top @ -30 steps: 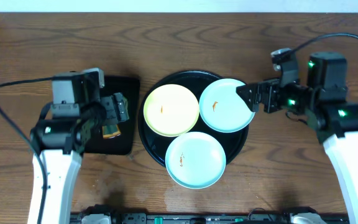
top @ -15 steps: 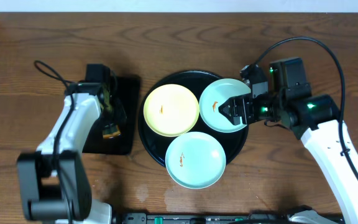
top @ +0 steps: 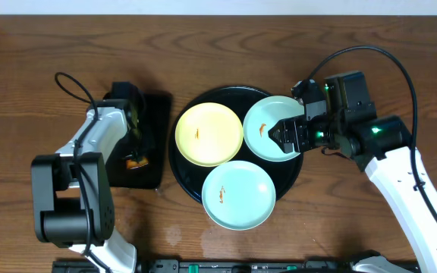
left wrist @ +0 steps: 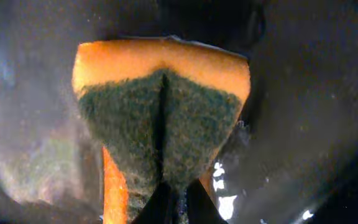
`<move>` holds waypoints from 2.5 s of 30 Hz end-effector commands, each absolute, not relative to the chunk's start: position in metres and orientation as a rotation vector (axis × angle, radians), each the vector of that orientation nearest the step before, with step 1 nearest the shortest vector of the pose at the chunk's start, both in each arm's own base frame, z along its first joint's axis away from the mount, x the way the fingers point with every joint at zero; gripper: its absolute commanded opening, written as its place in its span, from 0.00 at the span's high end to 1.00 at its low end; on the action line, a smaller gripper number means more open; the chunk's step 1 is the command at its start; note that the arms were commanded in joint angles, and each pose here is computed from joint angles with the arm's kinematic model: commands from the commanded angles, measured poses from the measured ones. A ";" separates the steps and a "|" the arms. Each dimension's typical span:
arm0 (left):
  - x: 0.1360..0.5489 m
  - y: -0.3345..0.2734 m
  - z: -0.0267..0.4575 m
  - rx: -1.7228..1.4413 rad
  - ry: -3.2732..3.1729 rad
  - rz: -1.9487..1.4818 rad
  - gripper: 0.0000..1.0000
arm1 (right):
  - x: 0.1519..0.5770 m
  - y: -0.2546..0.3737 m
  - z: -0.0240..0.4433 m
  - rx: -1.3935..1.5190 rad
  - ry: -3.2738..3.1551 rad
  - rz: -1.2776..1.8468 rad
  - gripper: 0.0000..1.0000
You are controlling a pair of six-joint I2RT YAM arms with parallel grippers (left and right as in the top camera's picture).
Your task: Clean dirty plates on tray and stack at the side
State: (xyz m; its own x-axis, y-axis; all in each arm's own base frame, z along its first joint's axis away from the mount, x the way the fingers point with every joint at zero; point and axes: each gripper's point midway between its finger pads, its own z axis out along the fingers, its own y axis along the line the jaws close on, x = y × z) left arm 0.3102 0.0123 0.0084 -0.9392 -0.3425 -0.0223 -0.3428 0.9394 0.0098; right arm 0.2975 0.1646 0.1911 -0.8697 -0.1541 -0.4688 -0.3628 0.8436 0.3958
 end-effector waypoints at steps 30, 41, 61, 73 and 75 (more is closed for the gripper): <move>0.348 0.015 0.012 -0.347 2.935 -0.001 0.93 | 0.305 0.171 0.204 -0.387 2.542 0.680 0.20; 0.328 0.015 0.046 -0.441 2.959 -0.004 0.40 | 0.306 0.171 0.204 -0.388 2.541 0.678 0.18; 0.295 0.011 -0.009 -0.414 3.023 -0.016 0.93 | 0.309 0.169 0.203 -0.381 2.535 0.657 0.16; 0.326 -0.006 0.099 -0.371 2.873 -0.182 0.93 | 0.323 0.208 0.155 -0.352 2.617 0.744 0.58; 0.326 -0.015 0.112 -0.345 2.837 -0.245 0.93 | 0.321 0.221 0.133 -0.327 2.684 0.756 0.64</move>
State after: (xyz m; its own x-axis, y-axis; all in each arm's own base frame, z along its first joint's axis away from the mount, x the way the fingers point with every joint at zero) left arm 0.3200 0.0005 0.0850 -0.9411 -0.2798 -0.1896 -0.2624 0.9584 -0.1122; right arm 0.3313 0.2045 0.1621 -0.8698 -0.1334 -0.4751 -0.3581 0.8330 0.4217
